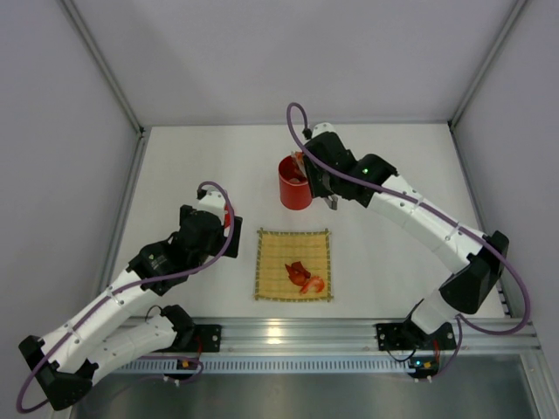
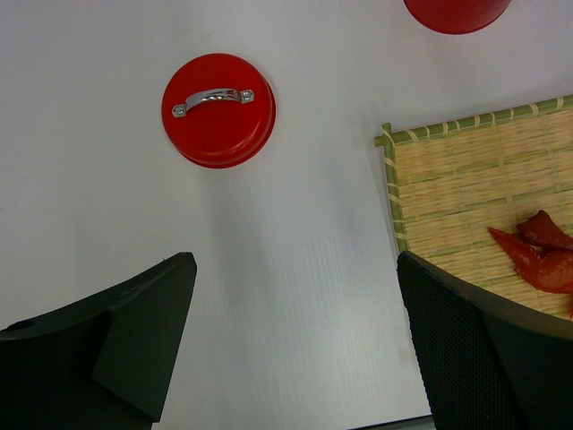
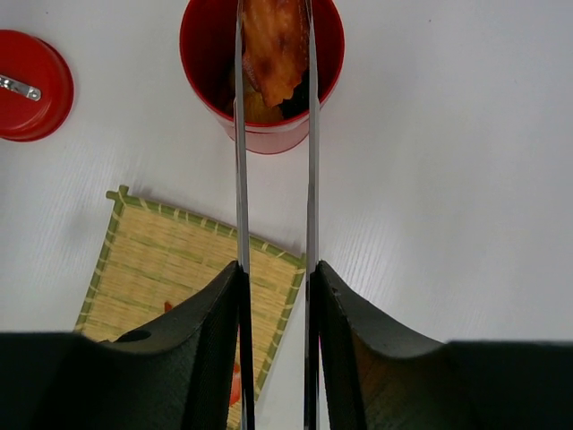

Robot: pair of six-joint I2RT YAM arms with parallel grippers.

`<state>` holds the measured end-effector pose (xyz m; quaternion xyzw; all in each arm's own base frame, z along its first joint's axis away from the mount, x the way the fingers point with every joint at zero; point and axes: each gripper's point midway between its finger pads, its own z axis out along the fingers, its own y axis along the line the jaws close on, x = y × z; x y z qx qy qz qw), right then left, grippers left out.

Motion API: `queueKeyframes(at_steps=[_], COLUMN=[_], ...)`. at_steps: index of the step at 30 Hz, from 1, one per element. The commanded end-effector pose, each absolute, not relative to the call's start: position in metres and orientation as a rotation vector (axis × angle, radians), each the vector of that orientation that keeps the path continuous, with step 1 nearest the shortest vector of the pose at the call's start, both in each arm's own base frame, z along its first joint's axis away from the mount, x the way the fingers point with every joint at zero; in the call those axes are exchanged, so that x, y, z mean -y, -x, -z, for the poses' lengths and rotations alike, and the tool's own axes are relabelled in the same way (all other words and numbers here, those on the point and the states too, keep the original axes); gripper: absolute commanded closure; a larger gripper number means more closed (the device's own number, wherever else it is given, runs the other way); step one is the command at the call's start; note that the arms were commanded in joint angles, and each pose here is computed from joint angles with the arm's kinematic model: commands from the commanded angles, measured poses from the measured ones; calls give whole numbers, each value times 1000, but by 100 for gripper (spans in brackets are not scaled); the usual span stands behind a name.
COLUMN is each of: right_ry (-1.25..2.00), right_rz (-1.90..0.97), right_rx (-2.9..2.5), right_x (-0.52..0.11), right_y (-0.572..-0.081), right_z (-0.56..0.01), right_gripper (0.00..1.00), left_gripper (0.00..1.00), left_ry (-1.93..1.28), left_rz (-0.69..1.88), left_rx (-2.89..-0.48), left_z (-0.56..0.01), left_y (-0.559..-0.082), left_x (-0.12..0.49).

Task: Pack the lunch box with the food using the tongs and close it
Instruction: Place the fake food in the packing box, then pick up the fake food from the plate.

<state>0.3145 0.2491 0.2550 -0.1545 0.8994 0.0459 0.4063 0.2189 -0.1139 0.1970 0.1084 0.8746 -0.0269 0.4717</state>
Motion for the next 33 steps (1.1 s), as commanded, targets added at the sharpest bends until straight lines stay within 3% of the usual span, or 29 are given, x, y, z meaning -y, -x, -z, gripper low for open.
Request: queueKeyframes(at_steps=[1, 3, 6, 9, 15, 20, 26, 33], right_ry=[337, 336, 334, 331, 309, 337, 444, 575], right_rz=[-216, -217, -217, -222, -252, -346, -397, -384], right_rx=[-2148, -2148, -2152, -2151, -2140, -2104, -2163, -2316], right_x=[-263, -263, -262, -262, -253, -245, -241, -247], right_y=[-333, -333, -332, -330, -318, -273, -204, -136], right_z=[-291, -291, -291, -293, -305, -323, -281, -193], right_gripper=[64, 61, 46, 40, 41, 41, 44, 48], left_gripper=[1, 1, 1, 1, 1, 1, 1, 1], left_ry=[-253, -251, -251, -251, -251, -251, -251, -251], left_rz=[89, 91, 92, 92, 91, 92, 92, 91], left_rx=[-2113, -2110, -2109, -2109, -2110, -2109, -2109, -2110], left_z=[-202, -203, -203, -203, -203, -203, -203, -203], left_y=[-221, -221, -221, -221, -221, -221, -221, -221], left_x=[117, 117, 117, 117, 117, 117, 117, 116])
